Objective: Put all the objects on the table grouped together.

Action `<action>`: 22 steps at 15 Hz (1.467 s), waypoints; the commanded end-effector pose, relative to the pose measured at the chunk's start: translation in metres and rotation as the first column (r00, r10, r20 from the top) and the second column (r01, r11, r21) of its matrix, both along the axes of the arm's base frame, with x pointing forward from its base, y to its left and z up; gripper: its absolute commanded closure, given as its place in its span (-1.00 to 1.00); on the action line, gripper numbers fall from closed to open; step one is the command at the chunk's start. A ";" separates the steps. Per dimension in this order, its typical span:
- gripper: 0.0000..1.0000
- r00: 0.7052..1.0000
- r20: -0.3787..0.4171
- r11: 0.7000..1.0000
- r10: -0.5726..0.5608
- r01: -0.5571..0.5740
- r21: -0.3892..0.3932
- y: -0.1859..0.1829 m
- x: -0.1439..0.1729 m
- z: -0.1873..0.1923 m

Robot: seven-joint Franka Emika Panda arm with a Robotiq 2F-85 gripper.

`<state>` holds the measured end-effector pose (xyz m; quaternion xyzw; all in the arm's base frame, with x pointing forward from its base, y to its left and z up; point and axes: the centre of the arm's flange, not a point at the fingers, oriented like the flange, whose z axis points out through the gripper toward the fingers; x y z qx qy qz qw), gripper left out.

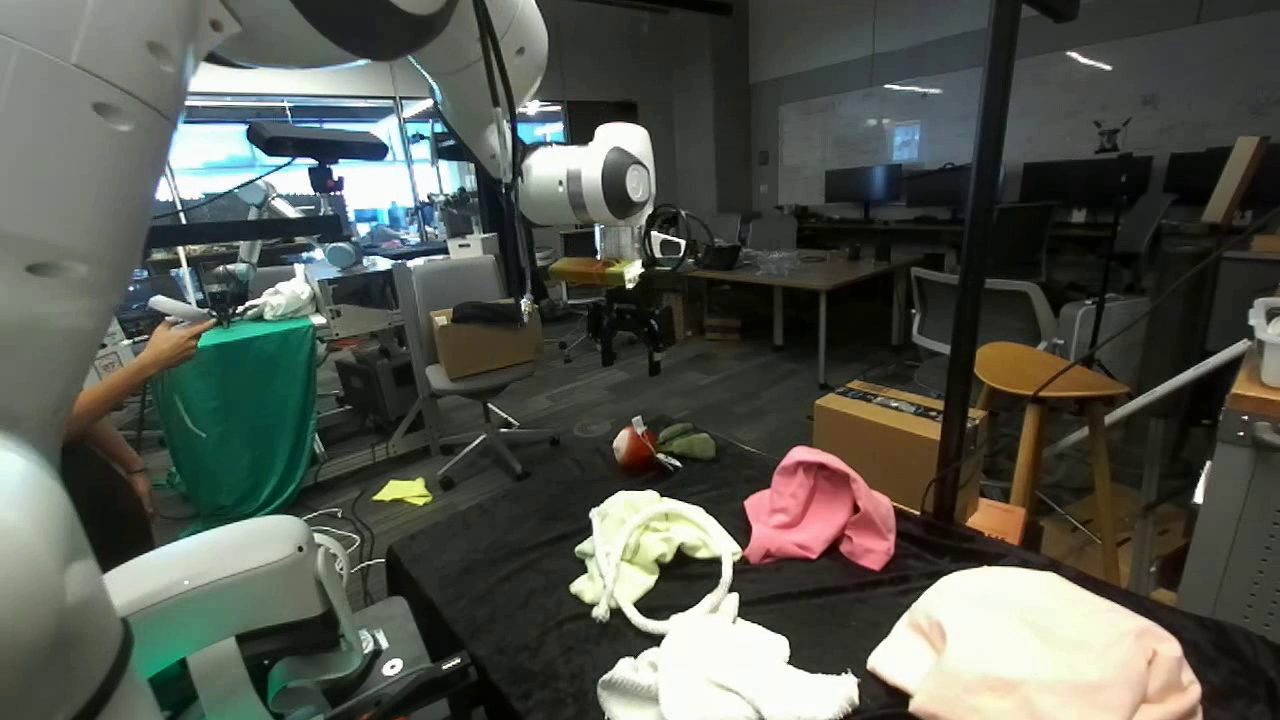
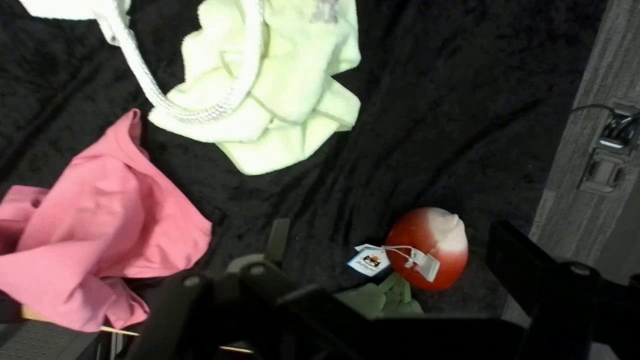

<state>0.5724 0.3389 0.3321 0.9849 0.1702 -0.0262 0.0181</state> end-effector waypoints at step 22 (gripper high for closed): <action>-1.00 0.958 0.113 0.963 -0.264 0.268 -0.029 0.104 0.064 -0.152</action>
